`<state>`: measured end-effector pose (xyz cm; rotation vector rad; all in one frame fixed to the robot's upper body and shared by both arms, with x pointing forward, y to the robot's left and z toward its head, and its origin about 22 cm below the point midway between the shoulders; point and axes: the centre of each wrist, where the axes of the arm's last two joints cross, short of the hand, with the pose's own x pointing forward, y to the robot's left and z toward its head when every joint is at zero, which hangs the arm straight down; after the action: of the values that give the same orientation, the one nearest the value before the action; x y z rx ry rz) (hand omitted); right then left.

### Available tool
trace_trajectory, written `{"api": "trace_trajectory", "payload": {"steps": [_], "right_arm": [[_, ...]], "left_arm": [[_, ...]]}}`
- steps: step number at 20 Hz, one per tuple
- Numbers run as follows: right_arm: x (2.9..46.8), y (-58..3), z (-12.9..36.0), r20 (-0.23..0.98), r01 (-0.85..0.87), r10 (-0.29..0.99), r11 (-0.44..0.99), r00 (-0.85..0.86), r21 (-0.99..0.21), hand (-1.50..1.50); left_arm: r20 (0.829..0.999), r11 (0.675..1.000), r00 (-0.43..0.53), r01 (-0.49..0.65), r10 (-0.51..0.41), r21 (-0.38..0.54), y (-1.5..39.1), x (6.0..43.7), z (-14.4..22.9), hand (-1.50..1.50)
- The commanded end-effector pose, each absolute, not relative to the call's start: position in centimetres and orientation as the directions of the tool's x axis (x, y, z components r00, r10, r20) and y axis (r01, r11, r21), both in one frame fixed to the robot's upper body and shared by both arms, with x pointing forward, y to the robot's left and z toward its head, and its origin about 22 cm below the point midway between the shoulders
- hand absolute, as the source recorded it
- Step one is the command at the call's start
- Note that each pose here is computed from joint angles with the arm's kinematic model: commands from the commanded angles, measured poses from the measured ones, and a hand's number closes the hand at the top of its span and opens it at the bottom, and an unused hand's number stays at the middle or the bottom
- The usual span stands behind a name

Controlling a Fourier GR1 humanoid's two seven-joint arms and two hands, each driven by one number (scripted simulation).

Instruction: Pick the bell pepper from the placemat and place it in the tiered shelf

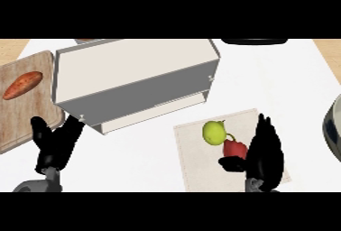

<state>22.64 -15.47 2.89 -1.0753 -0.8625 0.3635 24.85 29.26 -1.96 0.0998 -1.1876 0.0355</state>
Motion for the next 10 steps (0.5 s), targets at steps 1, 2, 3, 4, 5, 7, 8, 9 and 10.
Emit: {"api": "trace_trajectory", "payload": {"steps": [1, 2, 3, 4, 5, 7, 8, 9, 10], "right_arm": [[25.3, -18.1, 1.6, 0.456, 0.179, 0.592, 0.466, 0.665, -0.867, -1.50], [22.9, -16.3, 1.0, 0.469, 0.189, 0.611, 0.467, 0.637, -0.864, -1.50], [23.6, -15.7, 2.2, 0.452, 0.170, 0.613, 0.463, 0.648, -0.870, -1.50], [23.9, -13.5, 1.8, 0.455, 0.167, 0.607, 0.471, 0.651, -0.866, -1.50], [25.1, -15.7, 1.9, 0.466, 0.172, 0.615, 0.475, 0.636, -0.863, -1.50], [23.1, -14.3, 1.6, 0.407, 0.049, 0.674, 0.483, 0.616, -0.874, 1.50], [23.4, -14.7, 0.6, 0.323, -0.123, 0.740, 0.478, 0.589, -0.870, 1.50], [23.0, -15.6, -1.3, 0.201, -0.206, 0.798, 0.374, 0.568, -0.904, 1.50], [25.3, -14.5, 1.0, 0.268, -0.133, 0.784, 0.404, 0.559, -0.905, 1.50]], "left_arm": [[0.897, 0.996, 0.442, -0.081, 0.006, 0.033, 29.4, 23.9, -3.2, 0.00], [0.899, 0.997, 0.438, -0.067, -0.016, 0.051, 29.5, 23.8, -3.3, 0.00], [0.894, 0.995, 0.448, -0.082, -0.016, 0.059, 29.4, 25.6, -3.4, 0.00], [0.893, 0.995, 0.451, -0.095, 0.010, 0.037, 28.9, 23.9, -2.1, 0.00], [0.896, 0.996, 0.444, -0.077, -0.013, 0.053, 28.9, 25.2, -1.7, 0.00], [0.895, 0.996, 0.446, -0.077, -0.008, 0.047, 28.7, 24.3, -2.7, 0.00], [0.899, 0.995, 0.437, -0.080, -0.021, 0.062, 29.2, 24.6, -2.6, 0.00], [0.902, 0.996, 0.432, -0.072, -0.021, 0.058, 28.9, 24.4, -2.7, 0.00], [0.897, 0.996, 0.442, -0.075, -0.013, 0.051, 28.8, 25.0, -2.7, 0.00]]}}
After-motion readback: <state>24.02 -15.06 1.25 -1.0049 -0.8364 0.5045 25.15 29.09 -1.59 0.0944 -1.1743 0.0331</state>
